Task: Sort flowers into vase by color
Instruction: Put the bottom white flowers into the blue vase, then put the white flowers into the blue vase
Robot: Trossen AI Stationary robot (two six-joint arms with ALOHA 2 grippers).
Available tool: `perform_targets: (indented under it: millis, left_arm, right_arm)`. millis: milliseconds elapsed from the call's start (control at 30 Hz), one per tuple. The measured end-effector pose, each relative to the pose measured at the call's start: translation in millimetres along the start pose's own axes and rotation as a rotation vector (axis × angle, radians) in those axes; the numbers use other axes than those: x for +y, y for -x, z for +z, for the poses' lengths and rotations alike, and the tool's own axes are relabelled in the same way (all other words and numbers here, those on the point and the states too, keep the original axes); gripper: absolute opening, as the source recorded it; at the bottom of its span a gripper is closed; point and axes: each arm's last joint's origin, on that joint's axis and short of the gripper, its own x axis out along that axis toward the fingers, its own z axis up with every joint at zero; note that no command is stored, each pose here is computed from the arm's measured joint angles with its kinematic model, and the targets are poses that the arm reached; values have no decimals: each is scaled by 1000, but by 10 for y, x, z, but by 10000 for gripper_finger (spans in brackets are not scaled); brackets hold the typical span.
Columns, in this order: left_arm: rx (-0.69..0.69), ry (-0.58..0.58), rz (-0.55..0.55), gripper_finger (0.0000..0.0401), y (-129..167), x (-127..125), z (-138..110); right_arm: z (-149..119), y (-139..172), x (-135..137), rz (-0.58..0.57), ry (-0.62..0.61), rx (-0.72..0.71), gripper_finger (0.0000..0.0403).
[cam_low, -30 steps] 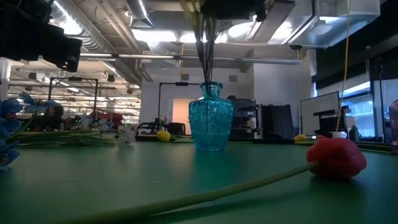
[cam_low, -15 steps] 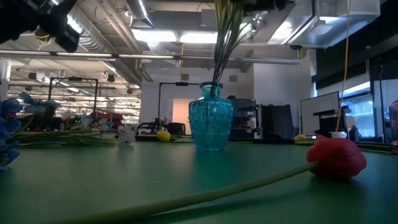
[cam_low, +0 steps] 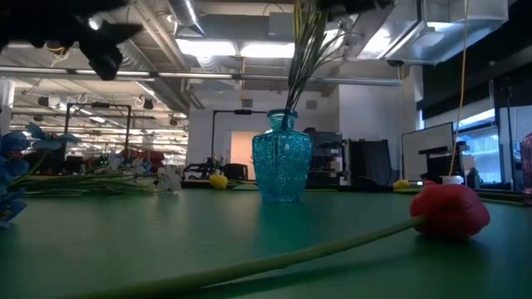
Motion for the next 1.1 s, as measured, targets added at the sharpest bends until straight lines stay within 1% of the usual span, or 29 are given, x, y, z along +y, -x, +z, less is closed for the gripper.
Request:
perform_targets:
  millis: [67,167,233,300,400,467,567,667,800,933,1033,1100]
  left_arm:
    - [150,8,118,153,-40,-58,143]
    - [347,26,358,153,-35,-128,382]
    - [451,46,504,153,-21,-150,479]
    - [531,88,606,153,-7,-175,553]
    - [678,168,735,153,0,-181,539]
    - [789,213,820,153,10,-156,453]
    - [891,235,942,153,8,-105,318]
    - [925,241,1008,153,-42,-47,170]
    - [945,243,1052,153,-140,54,-24]
    - [948,263,1096,153,-242,206,-174]
    - [889,308,1075,158,-393,330,-214]
    - [861,312,1060,168,-496,412,-238]
  right_arm:
    - [62,81,-17,14,11,1,253]
    - [199,214,-15,44,19,-11,253]
    - [280,292,-20,56,18,-23,253]
    - [338,343,-19,61,12,-37,253]
    - [377,417,8,41,17,-47,253]
    - [394,464,19,17,25,-50,253]
    - [395,511,33,-1,46,-45,253]
    - [399,525,39,-3,49,-45,253]
    - [399,523,36,-4,51,-44,253]
    - [399,519,33,-6,75,-44,253]
    - [399,519,33,-6,73,-44,253]
    - [396,511,43,-6,75,-42,253]
